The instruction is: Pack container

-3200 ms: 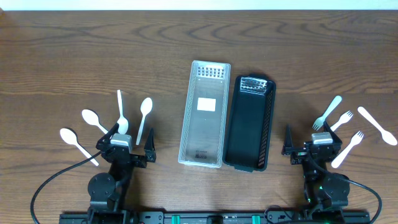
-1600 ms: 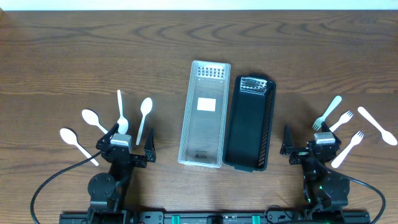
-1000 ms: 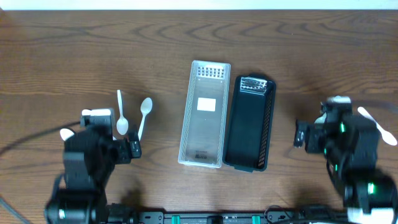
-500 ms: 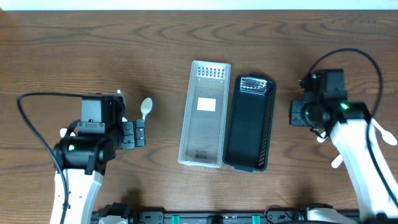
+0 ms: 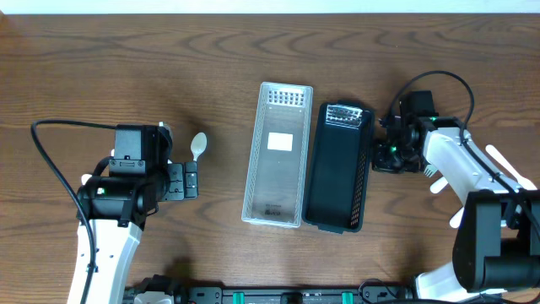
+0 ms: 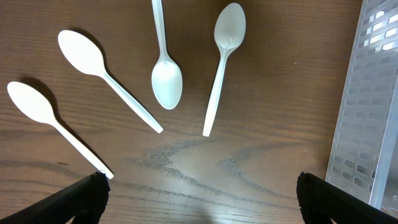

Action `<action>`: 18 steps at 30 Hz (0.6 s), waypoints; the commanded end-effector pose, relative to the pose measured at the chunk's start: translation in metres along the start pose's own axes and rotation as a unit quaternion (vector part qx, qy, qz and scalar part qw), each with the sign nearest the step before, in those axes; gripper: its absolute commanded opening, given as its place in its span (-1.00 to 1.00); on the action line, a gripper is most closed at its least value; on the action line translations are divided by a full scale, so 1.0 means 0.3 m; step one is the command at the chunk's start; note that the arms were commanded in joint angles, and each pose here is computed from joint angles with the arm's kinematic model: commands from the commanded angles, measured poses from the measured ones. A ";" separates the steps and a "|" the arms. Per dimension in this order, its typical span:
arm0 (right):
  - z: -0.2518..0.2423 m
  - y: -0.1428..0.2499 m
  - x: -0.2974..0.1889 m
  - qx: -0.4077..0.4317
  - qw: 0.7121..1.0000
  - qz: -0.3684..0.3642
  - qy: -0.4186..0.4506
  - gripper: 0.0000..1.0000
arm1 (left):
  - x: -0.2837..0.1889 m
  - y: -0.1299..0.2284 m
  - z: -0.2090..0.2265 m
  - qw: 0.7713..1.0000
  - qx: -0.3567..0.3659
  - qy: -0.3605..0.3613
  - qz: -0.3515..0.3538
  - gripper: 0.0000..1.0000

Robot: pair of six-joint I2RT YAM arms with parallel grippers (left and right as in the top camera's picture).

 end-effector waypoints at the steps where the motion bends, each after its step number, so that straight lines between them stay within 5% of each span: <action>1: 0.050 -0.047 -0.010 -0.008 0.998 -0.031 -0.059 -0.85 | -0.013 -0.014 0.007 1.000 -0.011 -0.006 -0.008 0.96; 18: 0.127 -0.203 -0.054 -0.046 0.979 -0.145 -0.137 -0.72 | -0.013 -0.014 0.007 1.000 -0.011 -0.006 -0.008 0.96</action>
Point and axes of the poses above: each gripper's point midway between its finger pads, its own x axis out along the fingers, its own z axis along the line the jaws close on, y = z × x, the point moved 3 cm from there along -x, back along the fingers, and after that the axes turned 14 degrees about -x, right-handed, at the moved point
